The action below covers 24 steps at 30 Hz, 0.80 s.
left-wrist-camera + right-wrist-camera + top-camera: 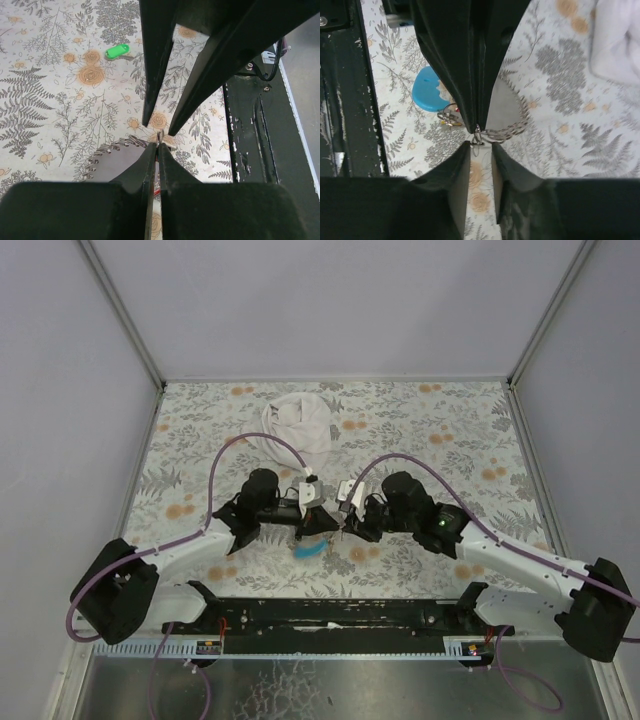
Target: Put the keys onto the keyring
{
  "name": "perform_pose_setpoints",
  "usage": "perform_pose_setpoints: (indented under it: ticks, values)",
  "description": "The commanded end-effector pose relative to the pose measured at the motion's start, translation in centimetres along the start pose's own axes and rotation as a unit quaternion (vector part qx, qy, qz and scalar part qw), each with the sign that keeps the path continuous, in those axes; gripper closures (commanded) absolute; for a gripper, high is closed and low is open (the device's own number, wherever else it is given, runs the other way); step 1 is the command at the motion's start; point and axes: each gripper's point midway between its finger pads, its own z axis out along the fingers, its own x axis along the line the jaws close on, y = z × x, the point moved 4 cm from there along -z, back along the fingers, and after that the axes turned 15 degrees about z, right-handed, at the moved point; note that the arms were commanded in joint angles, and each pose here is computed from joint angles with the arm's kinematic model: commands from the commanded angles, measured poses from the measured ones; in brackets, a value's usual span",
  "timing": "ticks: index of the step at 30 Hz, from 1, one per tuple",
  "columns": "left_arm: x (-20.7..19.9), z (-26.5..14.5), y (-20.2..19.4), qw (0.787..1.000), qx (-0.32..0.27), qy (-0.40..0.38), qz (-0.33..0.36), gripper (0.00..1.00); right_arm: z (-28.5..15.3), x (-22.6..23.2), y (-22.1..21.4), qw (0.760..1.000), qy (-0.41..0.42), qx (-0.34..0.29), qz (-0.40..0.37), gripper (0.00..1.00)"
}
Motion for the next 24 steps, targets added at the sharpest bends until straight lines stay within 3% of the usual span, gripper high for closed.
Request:
perform_pose_setpoints:
  ticks: [1, 11, 18, 24]
  values:
    - [0.6, -0.2, 1.3, 0.999, -0.031, 0.02, 0.026, 1.0, -1.2, 0.5, 3.4, 0.996, 0.004, -0.081, -0.04, 0.65]
    - [1.3, -0.7, 0.9, 0.998, -0.026, 0.044, 0.022, 1.0, -1.3, -0.1, 1.5, 0.997, -0.02, -0.071, -0.022, 0.64]
    - [3.9, -1.8, -0.3, 0.989, 0.003, 0.149, -0.004, 1.0, 0.1, 0.2, -1.3, 0.999, -0.007, -0.026, 0.042, 0.62]
    - [5.4, -3.7, -0.5, 0.972, -0.004, 0.236, -0.022, 1.0, 2.1, 1.6, -3.3, 0.996, 0.057, -0.003, 0.068, 0.6]
